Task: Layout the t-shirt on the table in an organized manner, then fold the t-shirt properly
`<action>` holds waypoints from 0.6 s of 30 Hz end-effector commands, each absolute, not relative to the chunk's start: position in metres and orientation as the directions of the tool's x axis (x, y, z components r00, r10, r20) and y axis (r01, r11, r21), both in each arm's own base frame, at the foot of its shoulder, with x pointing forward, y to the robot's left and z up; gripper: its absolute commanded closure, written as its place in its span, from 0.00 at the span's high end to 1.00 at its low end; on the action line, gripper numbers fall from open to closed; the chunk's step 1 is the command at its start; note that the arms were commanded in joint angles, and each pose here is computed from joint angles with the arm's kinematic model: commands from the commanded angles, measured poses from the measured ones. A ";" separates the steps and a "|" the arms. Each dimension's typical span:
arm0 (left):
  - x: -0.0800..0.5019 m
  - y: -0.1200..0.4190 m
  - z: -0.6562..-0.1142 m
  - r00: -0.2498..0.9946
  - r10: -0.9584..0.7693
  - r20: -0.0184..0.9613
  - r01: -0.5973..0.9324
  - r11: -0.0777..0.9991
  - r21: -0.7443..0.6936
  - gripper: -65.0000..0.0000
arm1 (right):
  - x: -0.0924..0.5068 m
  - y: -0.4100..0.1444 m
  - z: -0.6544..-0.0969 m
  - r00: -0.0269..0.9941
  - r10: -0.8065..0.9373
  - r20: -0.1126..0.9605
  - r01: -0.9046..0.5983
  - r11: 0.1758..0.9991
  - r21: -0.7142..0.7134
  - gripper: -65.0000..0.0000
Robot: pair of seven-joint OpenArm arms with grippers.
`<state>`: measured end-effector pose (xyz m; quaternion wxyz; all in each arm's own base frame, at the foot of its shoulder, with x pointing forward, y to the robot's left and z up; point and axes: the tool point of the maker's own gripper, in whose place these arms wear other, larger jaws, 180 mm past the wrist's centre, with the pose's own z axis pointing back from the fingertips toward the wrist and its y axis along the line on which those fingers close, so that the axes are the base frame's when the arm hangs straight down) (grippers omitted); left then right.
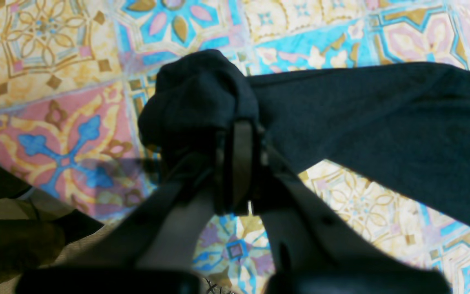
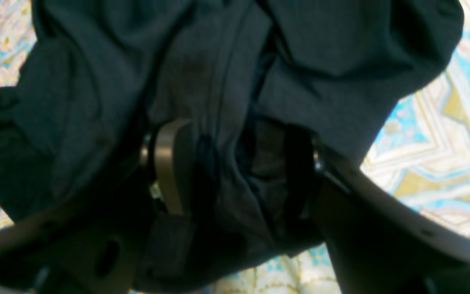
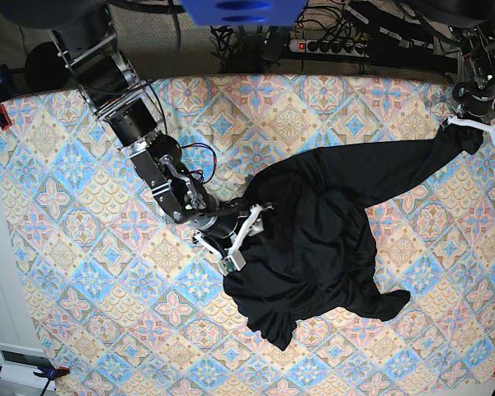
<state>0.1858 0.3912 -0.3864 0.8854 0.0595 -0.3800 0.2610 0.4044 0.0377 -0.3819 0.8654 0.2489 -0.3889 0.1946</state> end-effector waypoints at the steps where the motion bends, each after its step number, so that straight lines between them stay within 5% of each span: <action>1: 0.193 0.398 -0.373 0.553 0.387 0.737 -0.496 0.864 -0.081 0.00 | 0.418 0.042 -0.360 0.575 0.122 0.809 -0.549 0.791 0.271 0.52; 4: 0.193 0.398 -0.373 0.553 0.387 0.737 -0.496 0.864 -0.081 0.00 | 0.416 0.042 -0.362 0.579 0.124 0.806 -0.549 0.790 0.273 0.46; 12: 0.194 0.398 -0.373 0.552 0.387 0.738 -0.496 0.864 -0.082 0.00 | 0.415 0.044 -0.360 0.574 0.123 0.809 -0.554 0.787 0.274 0.08; 18: 0.192 0.398 -0.374 0.555 0.388 0.736 -0.497 0.864 -0.081 0.00 | 0.414 0.047 -0.355 0.565 0.118 0.817 -0.562 0.780 0.276 0.03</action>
